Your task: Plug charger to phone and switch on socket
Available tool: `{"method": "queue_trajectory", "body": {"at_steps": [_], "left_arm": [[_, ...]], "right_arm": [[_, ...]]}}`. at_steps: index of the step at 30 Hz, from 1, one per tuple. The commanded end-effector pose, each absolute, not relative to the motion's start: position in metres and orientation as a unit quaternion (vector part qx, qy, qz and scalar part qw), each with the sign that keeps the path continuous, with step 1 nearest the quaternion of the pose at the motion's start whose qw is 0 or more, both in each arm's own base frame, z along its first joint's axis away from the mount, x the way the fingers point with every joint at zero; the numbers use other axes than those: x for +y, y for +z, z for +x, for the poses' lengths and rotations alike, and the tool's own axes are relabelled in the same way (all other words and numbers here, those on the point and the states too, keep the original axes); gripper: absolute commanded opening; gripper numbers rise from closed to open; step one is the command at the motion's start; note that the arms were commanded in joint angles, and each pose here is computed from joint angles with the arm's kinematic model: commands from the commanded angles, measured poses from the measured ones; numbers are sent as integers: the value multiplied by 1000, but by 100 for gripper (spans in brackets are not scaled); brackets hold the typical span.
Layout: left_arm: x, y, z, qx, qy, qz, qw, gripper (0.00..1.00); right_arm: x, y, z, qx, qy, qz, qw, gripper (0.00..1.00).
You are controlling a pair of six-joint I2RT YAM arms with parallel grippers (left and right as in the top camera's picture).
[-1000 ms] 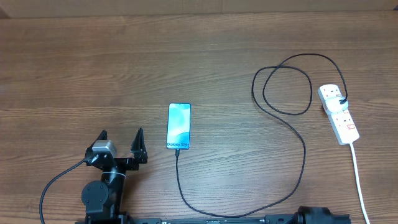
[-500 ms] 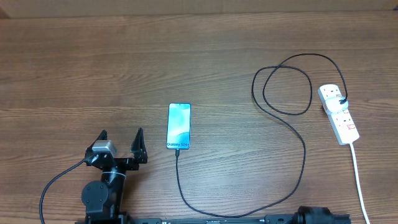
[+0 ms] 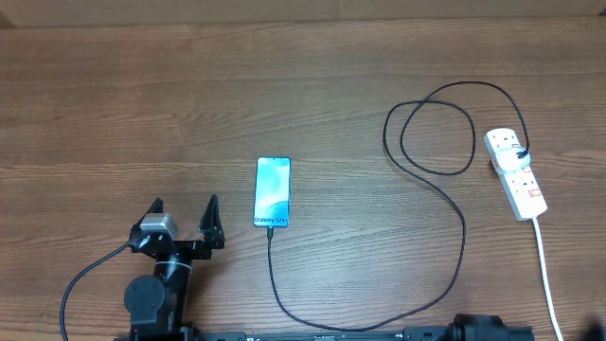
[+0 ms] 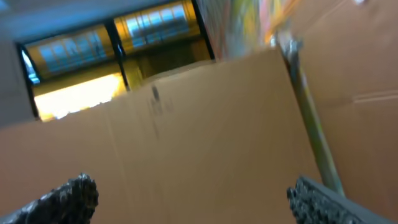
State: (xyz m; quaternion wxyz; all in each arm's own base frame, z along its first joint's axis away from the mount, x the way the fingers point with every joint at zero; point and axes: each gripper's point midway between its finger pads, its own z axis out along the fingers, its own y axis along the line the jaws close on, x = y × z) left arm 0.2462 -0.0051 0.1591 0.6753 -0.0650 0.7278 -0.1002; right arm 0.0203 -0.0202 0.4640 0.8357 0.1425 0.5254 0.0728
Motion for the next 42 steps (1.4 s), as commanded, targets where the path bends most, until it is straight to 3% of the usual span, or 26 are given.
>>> {"method": "queue_trajectory", "body": {"at_steps": [1,7,14,33,42], "left_arm": [[-6,158,246,728,-92,-55,677,100],[-6,158,246,728,-92,-55,677,100],[-6,158,246,728,-92,-55,677,100],[-6,158,246,728,-92,-55,677,100],[-6,158,246,728,-92,-55,677,100]], "right_arm": [[-24,426,83,565,71,151,808,100],[-28,370,165,563,96,169,803,100],[-31,311,211,530,127,181,819,100],[-36,171,243,680,83,215,696,100],[-33,173,244,686,65,185,701,100]]}}
